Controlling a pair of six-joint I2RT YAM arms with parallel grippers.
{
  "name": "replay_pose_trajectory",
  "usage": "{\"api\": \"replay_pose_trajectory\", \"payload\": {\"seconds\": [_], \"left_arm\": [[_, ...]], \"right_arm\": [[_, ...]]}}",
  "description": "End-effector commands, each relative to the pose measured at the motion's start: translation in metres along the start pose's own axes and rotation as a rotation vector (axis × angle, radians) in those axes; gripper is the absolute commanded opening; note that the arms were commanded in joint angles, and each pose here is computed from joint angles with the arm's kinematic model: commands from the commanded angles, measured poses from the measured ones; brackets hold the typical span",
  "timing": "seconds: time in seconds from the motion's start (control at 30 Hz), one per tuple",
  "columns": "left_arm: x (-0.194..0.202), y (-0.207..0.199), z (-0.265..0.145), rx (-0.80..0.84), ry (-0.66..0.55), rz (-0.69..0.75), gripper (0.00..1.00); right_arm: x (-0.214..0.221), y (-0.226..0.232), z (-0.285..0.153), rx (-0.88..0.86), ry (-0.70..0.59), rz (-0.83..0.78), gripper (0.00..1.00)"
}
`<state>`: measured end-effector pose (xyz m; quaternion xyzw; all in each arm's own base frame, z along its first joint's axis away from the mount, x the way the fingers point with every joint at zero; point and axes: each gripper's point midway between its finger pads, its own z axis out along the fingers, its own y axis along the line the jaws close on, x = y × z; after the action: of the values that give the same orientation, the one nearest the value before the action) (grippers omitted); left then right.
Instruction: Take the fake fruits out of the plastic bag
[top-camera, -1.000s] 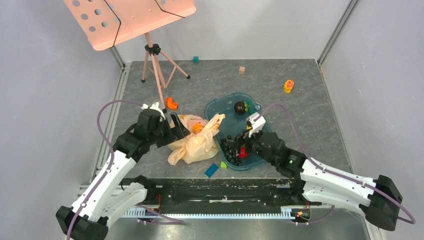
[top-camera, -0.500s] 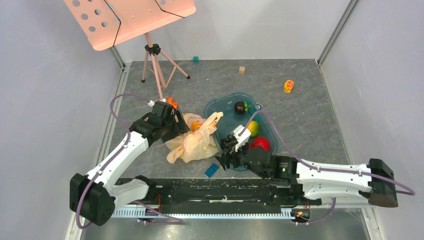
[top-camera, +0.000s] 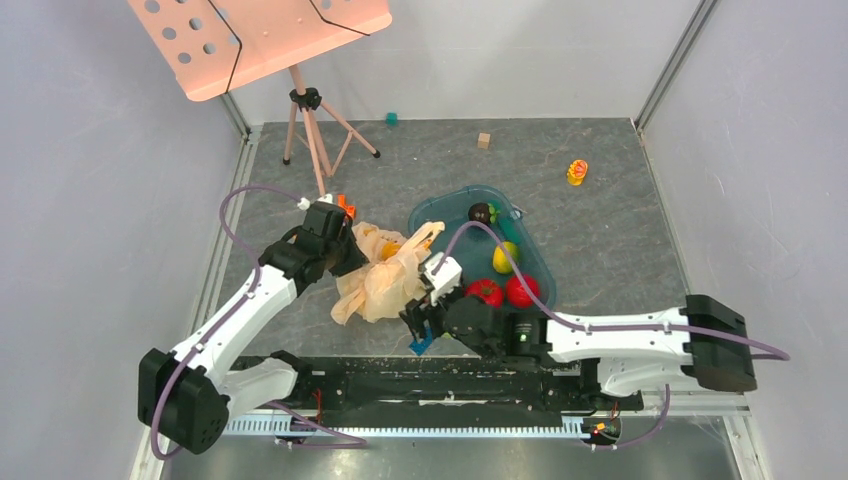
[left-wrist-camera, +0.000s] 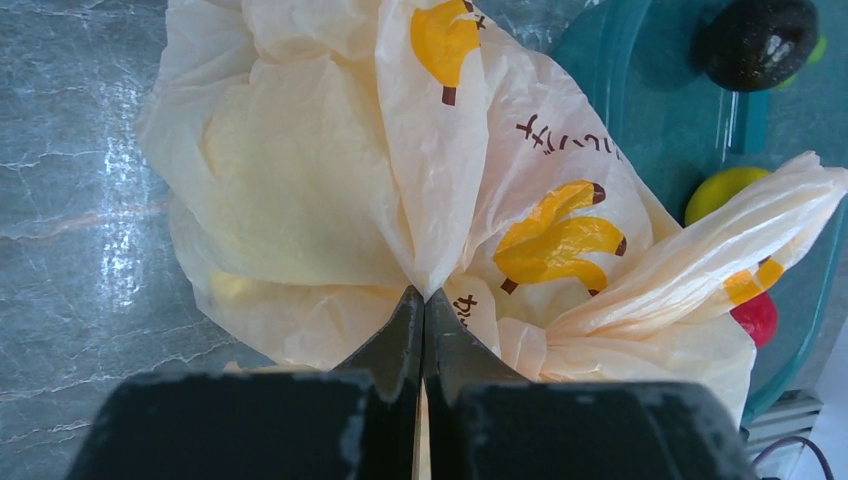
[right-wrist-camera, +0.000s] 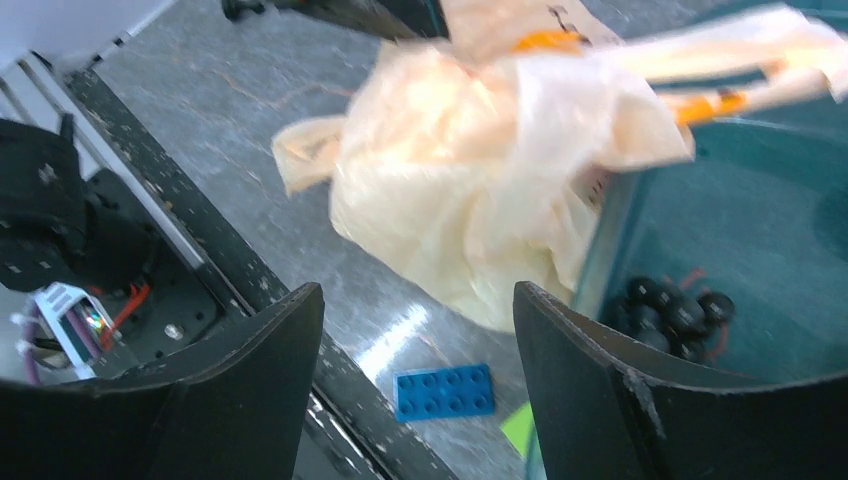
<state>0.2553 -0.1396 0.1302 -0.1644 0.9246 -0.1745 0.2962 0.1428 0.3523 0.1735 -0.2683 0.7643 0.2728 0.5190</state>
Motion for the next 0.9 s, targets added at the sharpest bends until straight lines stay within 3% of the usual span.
{"api": "replay_pose_trajectory", "payload": {"seconds": [0.0, 0.33, 0.63, 0.7, 0.87], "left_arm": [[0.000, -0.017, -0.009, 0.087, -0.026, 0.014, 0.02], [0.015, -0.028, -0.028, 0.167, 0.019, -0.011, 0.02], [0.016, -0.036, -0.039, 0.210, 0.035, -0.014, 0.02], [0.016, -0.038, -0.040, 0.220, 0.034, -0.015, 0.02], [0.012, -0.035, -0.043, 0.202, 0.012, -0.009, 0.02]], "right_arm": [[-0.052, 0.032, 0.019, -0.027, -0.102, 0.091, 0.72], [-0.032, 0.043, 0.068, 0.072, -0.010, 0.135, 0.82], [0.021, 0.012, 0.100, 0.181, 0.130, 0.179, 0.79], [0.026, 0.002, 0.102, 0.228, 0.134, 0.166, 0.70], [0.029, -0.013, 0.096, 0.269, 0.128, 0.140, 0.25]]}}
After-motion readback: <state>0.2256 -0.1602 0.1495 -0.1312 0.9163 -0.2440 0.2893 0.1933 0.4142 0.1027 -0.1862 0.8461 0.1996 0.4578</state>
